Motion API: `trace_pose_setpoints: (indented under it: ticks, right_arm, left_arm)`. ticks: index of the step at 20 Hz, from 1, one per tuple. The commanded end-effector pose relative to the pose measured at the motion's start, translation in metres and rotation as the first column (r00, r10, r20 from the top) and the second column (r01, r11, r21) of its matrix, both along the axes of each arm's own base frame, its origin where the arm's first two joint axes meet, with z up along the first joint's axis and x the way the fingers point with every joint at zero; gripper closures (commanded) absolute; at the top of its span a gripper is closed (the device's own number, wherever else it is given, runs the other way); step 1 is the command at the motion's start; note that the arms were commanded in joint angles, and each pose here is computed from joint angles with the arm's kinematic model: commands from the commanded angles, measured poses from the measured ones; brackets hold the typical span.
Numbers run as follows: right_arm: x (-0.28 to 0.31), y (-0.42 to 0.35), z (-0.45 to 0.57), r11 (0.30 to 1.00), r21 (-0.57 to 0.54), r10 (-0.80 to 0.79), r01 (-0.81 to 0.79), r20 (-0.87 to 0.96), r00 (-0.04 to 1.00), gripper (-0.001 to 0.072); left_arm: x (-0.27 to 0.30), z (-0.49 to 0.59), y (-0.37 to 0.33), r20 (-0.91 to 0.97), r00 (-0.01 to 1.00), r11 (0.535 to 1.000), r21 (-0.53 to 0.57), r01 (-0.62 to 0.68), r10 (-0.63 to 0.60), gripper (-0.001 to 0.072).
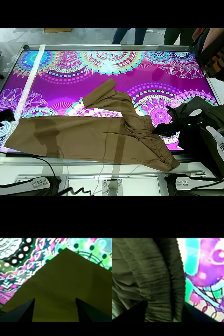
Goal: Fold the clothes and pants, and hang the long-sleeved shirts on hangers.
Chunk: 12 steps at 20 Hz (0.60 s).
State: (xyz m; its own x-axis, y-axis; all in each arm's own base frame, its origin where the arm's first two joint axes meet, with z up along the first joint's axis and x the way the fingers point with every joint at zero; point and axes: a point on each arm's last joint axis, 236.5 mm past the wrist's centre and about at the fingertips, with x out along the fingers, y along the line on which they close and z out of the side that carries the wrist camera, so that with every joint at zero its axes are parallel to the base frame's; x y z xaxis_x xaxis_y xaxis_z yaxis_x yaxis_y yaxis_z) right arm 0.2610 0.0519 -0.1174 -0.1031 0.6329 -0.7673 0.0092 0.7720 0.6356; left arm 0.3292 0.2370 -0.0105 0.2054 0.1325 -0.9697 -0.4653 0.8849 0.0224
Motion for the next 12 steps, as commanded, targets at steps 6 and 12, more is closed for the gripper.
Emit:
trace_pose_setpoints:
  ticks: [6,12]
  right_arm:
    - [0.019,0.02,0.015,0.992,0.118,0.031,-0.048,0.144,0.989,0.0678]
    - [0.028,0.017,0.033,0.995,0.083,0.03,-0.049,0.22,0.975,0.0679]
  left_arm:
    - [0.105,0.027,-0.185,0.323,0.889,0.888,-0.22,0.404,-0.325,0.0118]
    - [0.159,0.042,-0.354,0.507,0.671,0.741,-0.089,0.665,-0.541,0.0118]
